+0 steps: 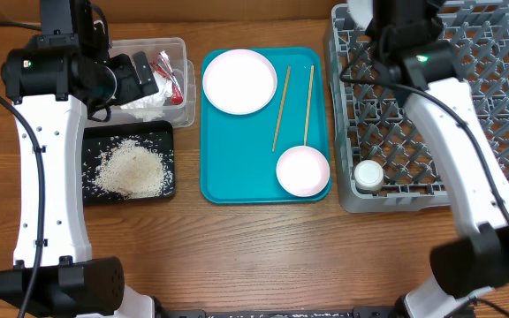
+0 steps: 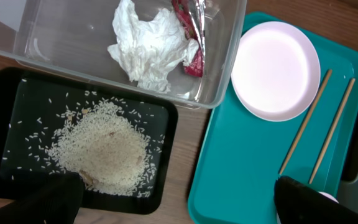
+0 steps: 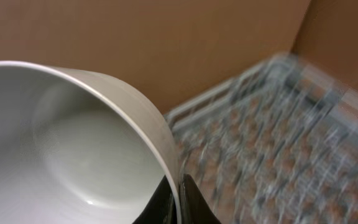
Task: Sort waste into correct bins and load items into the dishwasher
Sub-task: 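Grasp the grey bowl with the right gripper and carry it to the rack, then lower the grey bowl into the rack's back row and open the right gripper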
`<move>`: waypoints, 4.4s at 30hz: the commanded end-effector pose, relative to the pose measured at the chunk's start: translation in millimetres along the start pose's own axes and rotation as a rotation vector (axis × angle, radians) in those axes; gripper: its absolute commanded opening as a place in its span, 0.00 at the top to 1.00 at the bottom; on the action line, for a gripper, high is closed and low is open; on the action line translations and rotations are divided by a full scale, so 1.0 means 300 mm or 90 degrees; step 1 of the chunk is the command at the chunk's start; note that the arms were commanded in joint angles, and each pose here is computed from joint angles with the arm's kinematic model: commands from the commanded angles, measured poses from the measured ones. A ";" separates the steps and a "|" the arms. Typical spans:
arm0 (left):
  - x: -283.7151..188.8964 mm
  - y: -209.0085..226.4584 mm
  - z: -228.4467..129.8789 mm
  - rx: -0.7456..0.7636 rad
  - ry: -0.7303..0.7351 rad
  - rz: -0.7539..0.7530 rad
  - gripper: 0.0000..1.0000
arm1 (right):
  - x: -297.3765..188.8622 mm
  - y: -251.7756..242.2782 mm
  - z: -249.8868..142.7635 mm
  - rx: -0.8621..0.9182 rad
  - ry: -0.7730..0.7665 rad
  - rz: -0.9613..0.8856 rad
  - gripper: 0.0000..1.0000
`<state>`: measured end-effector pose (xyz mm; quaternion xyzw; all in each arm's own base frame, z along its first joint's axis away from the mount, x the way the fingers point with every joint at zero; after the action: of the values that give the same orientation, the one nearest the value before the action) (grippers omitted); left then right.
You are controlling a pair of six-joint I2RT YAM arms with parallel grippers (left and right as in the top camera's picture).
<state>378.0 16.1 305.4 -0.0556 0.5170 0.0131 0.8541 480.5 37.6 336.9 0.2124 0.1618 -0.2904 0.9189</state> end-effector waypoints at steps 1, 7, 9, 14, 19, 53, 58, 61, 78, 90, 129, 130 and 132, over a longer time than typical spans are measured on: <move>-0.005 -0.003 0.005 -0.002 -0.005 0.006 0.00 | 0.053 -0.033 0.026 -0.133 -0.095 -0.109 0.96; -0.005 -0.003 0.005 -0.002 -0.005 0.006 0.00 | 0.191 0.008 -0.057 -0.254 -0.123 -0.148 0.96; -0.005 -0.003 0.005 -0.002 -0.005 0.006 0.00 | 0.237 0.022 -0.099 -0.283 -0.122 -0.150 0.96; -0.005 -0.003 0.005 -0.002 -0.005 0.006 0.00 | 0.340 0.053 -0.183 -0.313 -0.126 -0.133 0.96; -0.005 -0.003 0.005 -0.002 -0.005 0.006 0.00 | 0.408 0.084 -0.231 -0.370 -0.152 -0.128 0.96; -0.005 -0.003 0.005 -0.002 -0.005 0.006 0.00 | 0.555 0.045 -0.299 -0.373 -0.148 -0.107 0.96; -0.005 -0.003 0.005 -0.002 -0.005 0.006 0.00 | 0.572 0.050 -0.324 -0.375 -0.145 -0.095 0.96; -0.005 -0.003 0.005 -0.002 -0.005 0.006 0.00 | 0.587 0.047 -0.344 -0.380 -0.144 -0.096 0.96; -0.005 -0.003 0.005 -0.002 -0.005 0.006 0.00 | 0.580 0.059 -0.360 -0.376 -0.152 -0.101 0.96; -0.005 -0.003 0.005 -0.002 -0.005 0.006 0.00 | 0.526 0.087 -0.387 -0.380 -0.165 -0.132 0.96; -0.005 -0.003 0.005 -0.002 -0.005 0.006 0.00 | 0.536 0.071 -0.430 -0.395 -0.186 -0.184 0.86; -0.005 -0.003 0.005 -0.002 -0.005 0.006 0.00 | 0.529 0.075 -0.433 -0.400 -0.187 -0.188 0.83; -0.005 -0.003 0.005 -0.002 -0.005 0.006 0.00 | 0.513 0.079 -0.437 -0.399 -0.192 -0.200 0.79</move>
<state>378.1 16.5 305.4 -0.0548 0.5169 0.0144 0.8542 596.8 39.3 169.8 -0.1386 0.1341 -0.3771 0.9058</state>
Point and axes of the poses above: each gripper's point midway between its finger pads, its own x axis out along the fingers, its own y axis along the line the jaws close on, z = x × y, the point moved 4 cm from there along -x, back along the fingers, and after that the axes turned 15 degrees about x, right-handed, at the moved point
